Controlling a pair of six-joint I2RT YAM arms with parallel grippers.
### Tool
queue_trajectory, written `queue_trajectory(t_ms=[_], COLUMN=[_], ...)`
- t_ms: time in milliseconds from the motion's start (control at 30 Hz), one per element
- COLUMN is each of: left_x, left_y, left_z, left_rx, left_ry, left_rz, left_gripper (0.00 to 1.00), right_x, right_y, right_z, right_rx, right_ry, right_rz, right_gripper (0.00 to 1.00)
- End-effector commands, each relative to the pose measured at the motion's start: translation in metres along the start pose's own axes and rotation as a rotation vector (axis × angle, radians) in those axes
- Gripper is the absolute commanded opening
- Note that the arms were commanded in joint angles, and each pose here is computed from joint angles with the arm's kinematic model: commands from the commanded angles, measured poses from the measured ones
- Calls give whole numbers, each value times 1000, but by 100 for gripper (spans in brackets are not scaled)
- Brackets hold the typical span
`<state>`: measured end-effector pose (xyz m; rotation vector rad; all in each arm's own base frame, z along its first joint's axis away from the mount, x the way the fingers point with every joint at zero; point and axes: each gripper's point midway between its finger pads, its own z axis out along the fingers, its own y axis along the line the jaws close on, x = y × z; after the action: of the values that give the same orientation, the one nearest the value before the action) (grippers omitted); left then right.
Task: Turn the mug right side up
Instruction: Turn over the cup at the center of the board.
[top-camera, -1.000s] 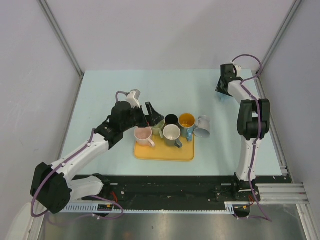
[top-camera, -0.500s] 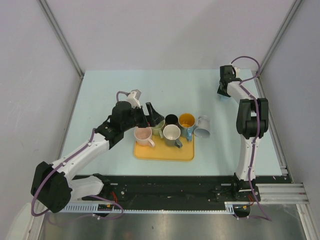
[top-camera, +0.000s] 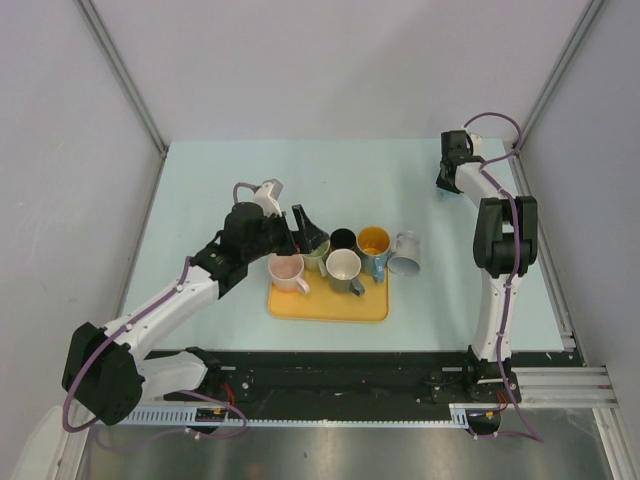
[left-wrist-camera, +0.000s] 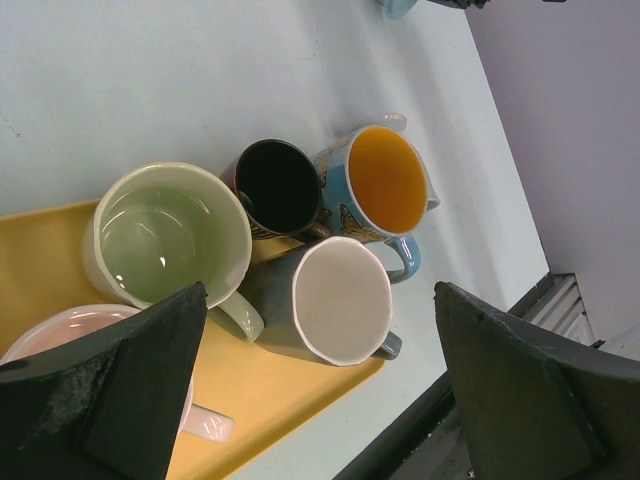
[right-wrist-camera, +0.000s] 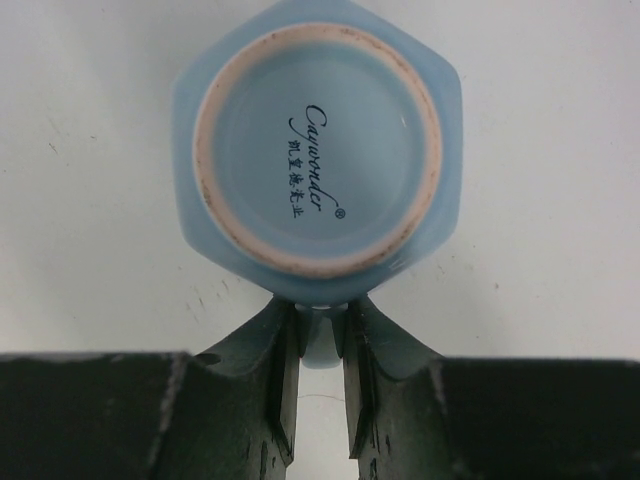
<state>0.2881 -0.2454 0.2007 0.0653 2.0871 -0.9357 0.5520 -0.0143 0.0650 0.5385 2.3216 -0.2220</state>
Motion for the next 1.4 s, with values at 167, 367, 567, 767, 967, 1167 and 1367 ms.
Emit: queue_trajectory(t_ms=[167, 367, 567, 767, 967, 1167, 1367], left_x=[-6, -8, -23, -42, -42, -27, -25], left_y=[-11, -12, -33, -81, -126, -160, -167], left_z=[-2, -3, -10, -27, -48, -63, -72], left_rx=[42, 40, 115, 375, 631, 825, 848], left_ry=[-13, -20, -67, -159, -170, -83, -100], left_rz=[3, -28, -56, -136, -134, -104, -70], left_gripper=[99, 100, 100, 100, 100, 92, 32], right_x=[-56, -72, -71, -62, -36, -7, 14], right_y=[-4, -11, 2, 48, 76, 83, 78], right_z=[-69, -119, -171, -283, -387, -450, -471], right_rx=[-51, -109, -317, -824, -1205, -1354, -1352], right_ry=[-148, -198, -230, -250, -222, -203, -199], right_rz=[90, 125, 230, 291, 297, 221, 164], right_gripper=[0, 0, 0, 0, 0, 0, 0])
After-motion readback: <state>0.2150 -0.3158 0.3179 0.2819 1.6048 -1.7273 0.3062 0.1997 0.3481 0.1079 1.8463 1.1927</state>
